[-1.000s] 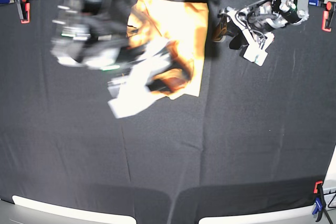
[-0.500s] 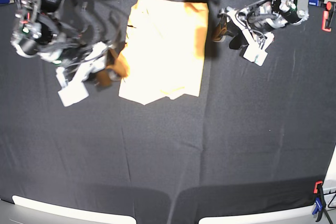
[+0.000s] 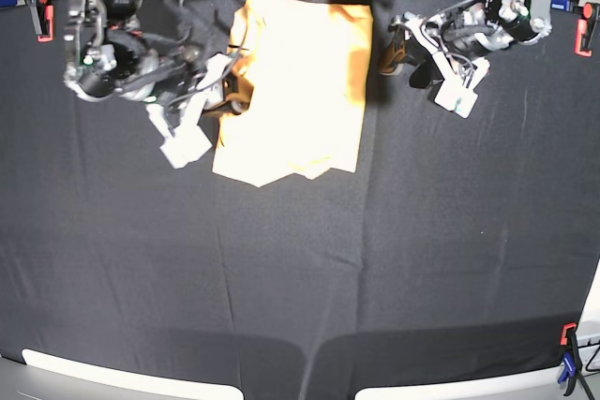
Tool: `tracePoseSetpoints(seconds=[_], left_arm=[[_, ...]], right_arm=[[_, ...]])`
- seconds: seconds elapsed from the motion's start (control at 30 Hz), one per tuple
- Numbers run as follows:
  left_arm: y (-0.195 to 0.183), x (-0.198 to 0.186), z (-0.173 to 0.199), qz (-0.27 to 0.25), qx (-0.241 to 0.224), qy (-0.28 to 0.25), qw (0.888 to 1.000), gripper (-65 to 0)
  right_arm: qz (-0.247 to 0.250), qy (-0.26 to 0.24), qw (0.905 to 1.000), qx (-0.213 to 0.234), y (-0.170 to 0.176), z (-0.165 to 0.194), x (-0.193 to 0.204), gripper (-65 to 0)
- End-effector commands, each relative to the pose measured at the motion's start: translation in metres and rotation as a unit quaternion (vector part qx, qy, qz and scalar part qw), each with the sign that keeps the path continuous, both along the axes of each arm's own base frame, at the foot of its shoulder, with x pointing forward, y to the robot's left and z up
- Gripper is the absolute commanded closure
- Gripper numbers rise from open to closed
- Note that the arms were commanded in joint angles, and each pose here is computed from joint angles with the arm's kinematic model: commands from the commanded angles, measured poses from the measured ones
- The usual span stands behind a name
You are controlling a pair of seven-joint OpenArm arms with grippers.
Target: Layout the t-shirt on the table in an organized manner, then fold the t-shirt properly
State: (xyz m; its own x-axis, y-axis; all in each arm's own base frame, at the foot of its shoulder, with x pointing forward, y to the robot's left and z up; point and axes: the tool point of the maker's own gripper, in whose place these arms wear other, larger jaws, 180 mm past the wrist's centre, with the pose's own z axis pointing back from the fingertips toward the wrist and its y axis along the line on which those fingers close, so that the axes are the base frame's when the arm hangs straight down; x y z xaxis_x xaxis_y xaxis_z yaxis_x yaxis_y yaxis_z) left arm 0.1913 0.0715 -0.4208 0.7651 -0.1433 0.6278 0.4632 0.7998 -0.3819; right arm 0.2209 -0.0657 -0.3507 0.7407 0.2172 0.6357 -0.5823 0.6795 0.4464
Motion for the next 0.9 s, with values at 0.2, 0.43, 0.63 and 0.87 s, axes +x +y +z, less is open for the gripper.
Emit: tracePoseSetpoints(seconds=[0.2,0.43,0.63,0.87], left_arm=[[0.002,0.002,0.004,-0.002,0.002,-0.008,1.000,-34.4],[0.002,0.010,0.008,-0.002,0.002,-0.017,1.000,-34.4],[0.002,0.011,0.007,-0.003,0.004,-0.017,1.000,-34.4],[0.036,0.020,0.006,0.034,0.041,-0.024,0.998,-34.2]], right_arm=[[0.069,-0.068,0.9903,0.100,0.041,0.055,-0.008,0.0],[0.210,-0.033,0.9699,0.119,0.112,0.047,-0.067,0.0],[0.269,-0.056,0.9576,0.086,0.137,0.039,-0.081,-2.2],[0.246,-0.095,0.9612,0.081,0.132,0.054,-0.048,-24.6]])
